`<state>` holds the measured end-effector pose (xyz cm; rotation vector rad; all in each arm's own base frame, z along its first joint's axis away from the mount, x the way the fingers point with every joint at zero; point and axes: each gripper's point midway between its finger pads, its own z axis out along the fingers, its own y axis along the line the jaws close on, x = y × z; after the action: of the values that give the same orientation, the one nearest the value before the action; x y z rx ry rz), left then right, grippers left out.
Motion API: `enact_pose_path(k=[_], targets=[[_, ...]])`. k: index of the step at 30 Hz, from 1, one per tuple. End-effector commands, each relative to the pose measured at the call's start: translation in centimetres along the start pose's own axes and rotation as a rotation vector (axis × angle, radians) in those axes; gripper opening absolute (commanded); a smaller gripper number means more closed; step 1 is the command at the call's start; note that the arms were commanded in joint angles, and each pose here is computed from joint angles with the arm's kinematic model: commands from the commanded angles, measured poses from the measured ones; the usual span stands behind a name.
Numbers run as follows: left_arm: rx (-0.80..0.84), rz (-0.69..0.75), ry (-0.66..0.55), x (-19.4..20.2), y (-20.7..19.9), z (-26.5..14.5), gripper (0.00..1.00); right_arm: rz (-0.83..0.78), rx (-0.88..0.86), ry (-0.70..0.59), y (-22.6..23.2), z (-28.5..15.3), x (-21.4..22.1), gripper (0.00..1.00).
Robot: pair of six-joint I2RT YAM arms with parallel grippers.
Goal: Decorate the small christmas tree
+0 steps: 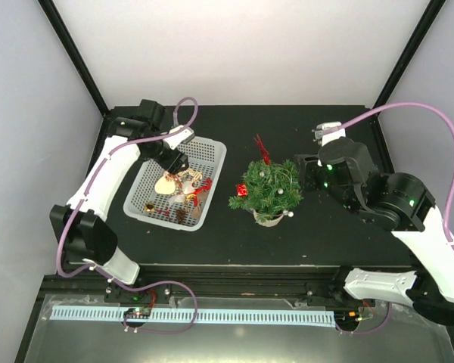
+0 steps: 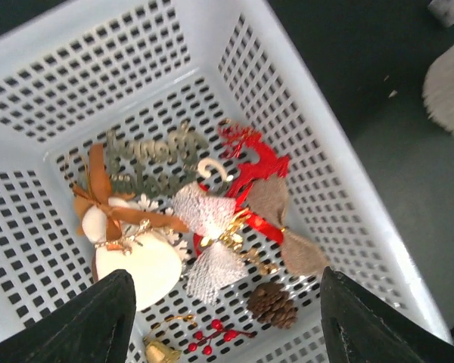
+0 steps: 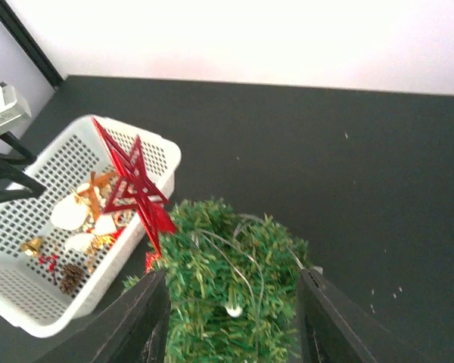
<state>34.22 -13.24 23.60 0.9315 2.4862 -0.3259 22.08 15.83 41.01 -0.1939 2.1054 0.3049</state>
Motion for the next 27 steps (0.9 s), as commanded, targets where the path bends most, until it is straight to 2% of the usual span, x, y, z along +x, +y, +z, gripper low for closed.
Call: enact_pose_path(k=[1,7,10,13,16,27], targets=[[-0.092,0.035,0.076,1.7,2.6,2.9,0.68,0.023,0.075,0.087,-1.2,1.3,3.1,0.48],[-0.141,-0.008,0.187,4.5,6.1,6.6,0.73,0.058,0.065,0.15,-1.4,1.7,5.6,0.48],[-0.148,-0.064,0.22,5.4,8.2,7.9,0.69,0.06,0.071,0.175,-1.6,1.8,6.5,0.48],[-0.135,-0.119,0.254,6.1,9.7,9.0,0.59,0.066,0.073,0.181,-1.8,1.8,7.0,0.48],[-0.126,-0.136,0.283,6.7,10.5,10.2,0.54,0.07,0.074,0.194,-1.9,1.9,7.6,0.48],[-0.135,-0.079,0.353,8.2,11.9,12.9,0.55,0.068,0.067,0.234,-1.9,2.3,9.1,0.47]])
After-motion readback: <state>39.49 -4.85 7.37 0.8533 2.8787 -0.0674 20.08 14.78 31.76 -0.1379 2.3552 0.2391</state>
